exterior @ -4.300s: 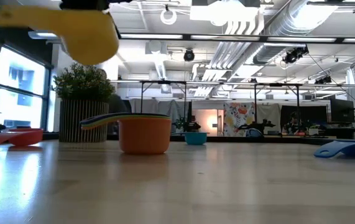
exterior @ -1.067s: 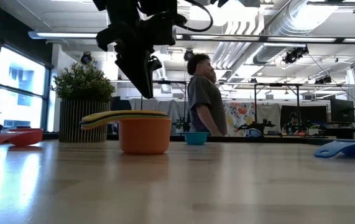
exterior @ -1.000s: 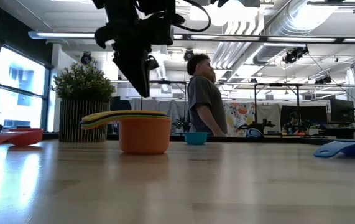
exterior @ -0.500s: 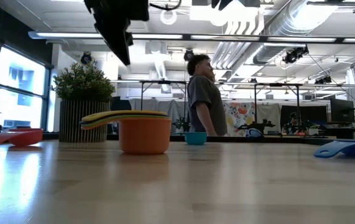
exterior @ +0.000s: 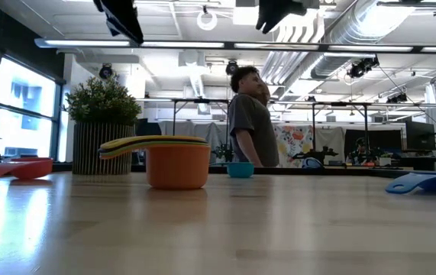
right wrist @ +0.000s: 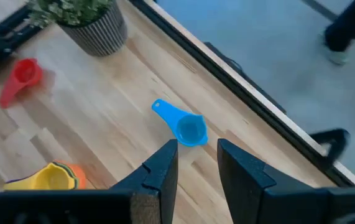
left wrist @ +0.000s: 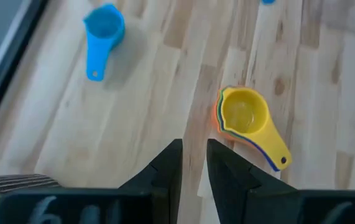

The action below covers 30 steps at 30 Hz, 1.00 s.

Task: Nest measuring cups in basket
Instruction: Stack the light blue measuring cup on top of the yellow measuring cup

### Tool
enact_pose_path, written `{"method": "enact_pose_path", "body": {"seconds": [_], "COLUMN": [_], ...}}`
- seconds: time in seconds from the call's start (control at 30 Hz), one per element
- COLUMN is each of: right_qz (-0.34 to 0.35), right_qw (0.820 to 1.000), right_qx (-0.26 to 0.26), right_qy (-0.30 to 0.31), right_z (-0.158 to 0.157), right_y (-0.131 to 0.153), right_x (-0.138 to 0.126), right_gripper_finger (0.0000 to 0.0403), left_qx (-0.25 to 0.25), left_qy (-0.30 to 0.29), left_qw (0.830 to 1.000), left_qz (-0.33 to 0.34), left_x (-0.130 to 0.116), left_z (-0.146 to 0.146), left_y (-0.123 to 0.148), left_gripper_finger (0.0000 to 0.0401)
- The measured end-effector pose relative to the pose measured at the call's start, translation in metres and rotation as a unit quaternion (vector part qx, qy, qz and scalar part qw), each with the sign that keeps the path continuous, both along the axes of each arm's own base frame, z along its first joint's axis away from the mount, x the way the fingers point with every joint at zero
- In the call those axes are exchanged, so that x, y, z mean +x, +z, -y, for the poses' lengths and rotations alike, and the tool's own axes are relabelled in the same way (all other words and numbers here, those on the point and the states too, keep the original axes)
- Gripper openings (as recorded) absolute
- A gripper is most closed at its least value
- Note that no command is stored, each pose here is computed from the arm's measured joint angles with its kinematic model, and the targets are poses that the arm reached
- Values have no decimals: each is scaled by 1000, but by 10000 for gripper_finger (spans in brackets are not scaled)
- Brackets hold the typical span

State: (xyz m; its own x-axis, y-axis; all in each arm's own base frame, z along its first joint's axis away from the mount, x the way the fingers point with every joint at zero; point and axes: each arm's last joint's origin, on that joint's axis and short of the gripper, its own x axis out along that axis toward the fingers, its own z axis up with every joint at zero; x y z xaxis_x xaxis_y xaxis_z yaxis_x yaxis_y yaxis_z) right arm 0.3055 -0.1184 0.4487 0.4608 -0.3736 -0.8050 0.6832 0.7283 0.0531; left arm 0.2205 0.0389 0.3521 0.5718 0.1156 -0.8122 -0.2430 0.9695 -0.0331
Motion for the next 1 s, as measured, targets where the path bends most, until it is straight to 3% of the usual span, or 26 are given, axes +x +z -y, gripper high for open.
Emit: {"method": "enact_pose_path", "body": {"seconds": [0.17, 0.47, 0.67, 1.0], "right_qz": [-2, -49, -66, -107], "right_qw": [1000, 998, 994, 980], "right_qx": [15, 39, 68, 111], "right_qy": [16, 28, 55, 127], "right_z": [31, 79, 95, 112], "right_y": [-11, -56, -82, -131], "right_x": [5, 31, 44, 67], "right_gripper_finger": [103, 103, 103, 103], "left_qx": [8, 36, 60, 61], "left_qy": [35, 81, 112, 113], "left_qw": [999, 994, 991, 991], "left_qz": [32, 59, 36, 30], "left_x": [-17, -44, -54, -55], "left_z": [-2, -6, -9, -9], "left_y": [13, 26, 26, 25], "left_gripper_finger": [63, 63, 62, 62]}}
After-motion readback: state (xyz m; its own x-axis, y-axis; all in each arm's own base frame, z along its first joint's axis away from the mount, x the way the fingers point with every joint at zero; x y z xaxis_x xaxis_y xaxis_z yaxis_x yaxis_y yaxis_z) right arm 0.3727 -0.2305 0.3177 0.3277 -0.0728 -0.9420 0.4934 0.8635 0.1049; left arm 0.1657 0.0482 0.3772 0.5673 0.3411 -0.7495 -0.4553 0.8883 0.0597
